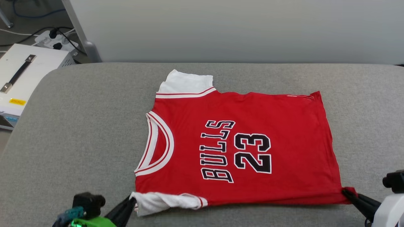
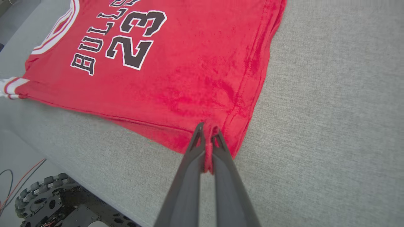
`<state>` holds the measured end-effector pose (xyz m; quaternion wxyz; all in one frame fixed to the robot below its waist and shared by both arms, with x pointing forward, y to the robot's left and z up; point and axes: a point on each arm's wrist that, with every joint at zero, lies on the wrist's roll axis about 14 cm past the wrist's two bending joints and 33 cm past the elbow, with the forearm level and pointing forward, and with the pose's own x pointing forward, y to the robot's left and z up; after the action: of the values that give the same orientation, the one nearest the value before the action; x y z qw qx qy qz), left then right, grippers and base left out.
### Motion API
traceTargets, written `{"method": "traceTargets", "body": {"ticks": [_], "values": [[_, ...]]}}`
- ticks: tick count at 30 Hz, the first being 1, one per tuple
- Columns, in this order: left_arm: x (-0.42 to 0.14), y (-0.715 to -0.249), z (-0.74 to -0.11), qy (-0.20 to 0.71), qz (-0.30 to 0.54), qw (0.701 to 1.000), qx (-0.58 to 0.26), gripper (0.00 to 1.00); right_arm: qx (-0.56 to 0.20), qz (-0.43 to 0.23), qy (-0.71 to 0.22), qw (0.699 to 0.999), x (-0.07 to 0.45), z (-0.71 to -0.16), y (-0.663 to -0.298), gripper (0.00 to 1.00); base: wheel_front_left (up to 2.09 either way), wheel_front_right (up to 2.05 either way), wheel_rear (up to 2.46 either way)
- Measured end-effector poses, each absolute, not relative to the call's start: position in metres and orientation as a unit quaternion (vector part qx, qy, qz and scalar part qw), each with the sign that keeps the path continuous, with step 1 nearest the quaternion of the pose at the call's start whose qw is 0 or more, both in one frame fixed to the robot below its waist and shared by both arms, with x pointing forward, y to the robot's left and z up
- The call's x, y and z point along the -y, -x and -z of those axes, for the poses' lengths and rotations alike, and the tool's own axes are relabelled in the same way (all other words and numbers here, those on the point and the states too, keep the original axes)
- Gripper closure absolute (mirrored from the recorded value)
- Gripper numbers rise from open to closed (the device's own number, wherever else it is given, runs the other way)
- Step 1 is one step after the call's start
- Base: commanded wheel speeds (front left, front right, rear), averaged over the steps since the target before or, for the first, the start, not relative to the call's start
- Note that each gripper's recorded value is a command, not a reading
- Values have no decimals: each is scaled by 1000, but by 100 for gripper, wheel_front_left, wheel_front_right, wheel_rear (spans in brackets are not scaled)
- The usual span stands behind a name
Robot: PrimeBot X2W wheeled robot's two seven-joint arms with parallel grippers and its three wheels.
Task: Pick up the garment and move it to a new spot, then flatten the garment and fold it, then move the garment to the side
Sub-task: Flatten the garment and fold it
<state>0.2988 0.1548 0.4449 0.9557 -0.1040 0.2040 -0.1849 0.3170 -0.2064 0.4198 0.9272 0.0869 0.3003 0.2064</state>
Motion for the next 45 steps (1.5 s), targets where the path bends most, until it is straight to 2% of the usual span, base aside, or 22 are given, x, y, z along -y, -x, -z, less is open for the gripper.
{"method": "traceTargets", "body": {"ticks": [11,21,31,38,39,40,41,45], "values": [[-144,-403,-473,32,239,960,-143,100,-276,-198,-91,936,205,-438,-378,100,0,0,0],[-152,-470,-451,5,228,960,-162,100,-303,-186,-94,930,204,-418,-414,100,0,0,0],[-147,-464,-377,-2,234,938,-256,100,-344,-172,-83,919,204,-379,-424,100,0,0,0],[-147,-462,-371,4,234,937,-260,100,-338,-171,-80,922,201,-376,-427,100,0,0,0],[-148,-463,-373,6,231,939,-255,90,-333,-169,-83,924,202,-378,-427,73,0,0,0],[-149,-463,-376,7,227,942,-249,24,-327,-167,-85,926,202,-380,-428,51,0,0,0],[-151,-464,-378,7,225,944,-242,0,-320,-167,-86,929,202,-383,-429,0,0,0,0],[-159,-466,-396,3,215,953,-212,0,-280,-166,-93,941,202,-403,-436,0,0,0,0]]}}
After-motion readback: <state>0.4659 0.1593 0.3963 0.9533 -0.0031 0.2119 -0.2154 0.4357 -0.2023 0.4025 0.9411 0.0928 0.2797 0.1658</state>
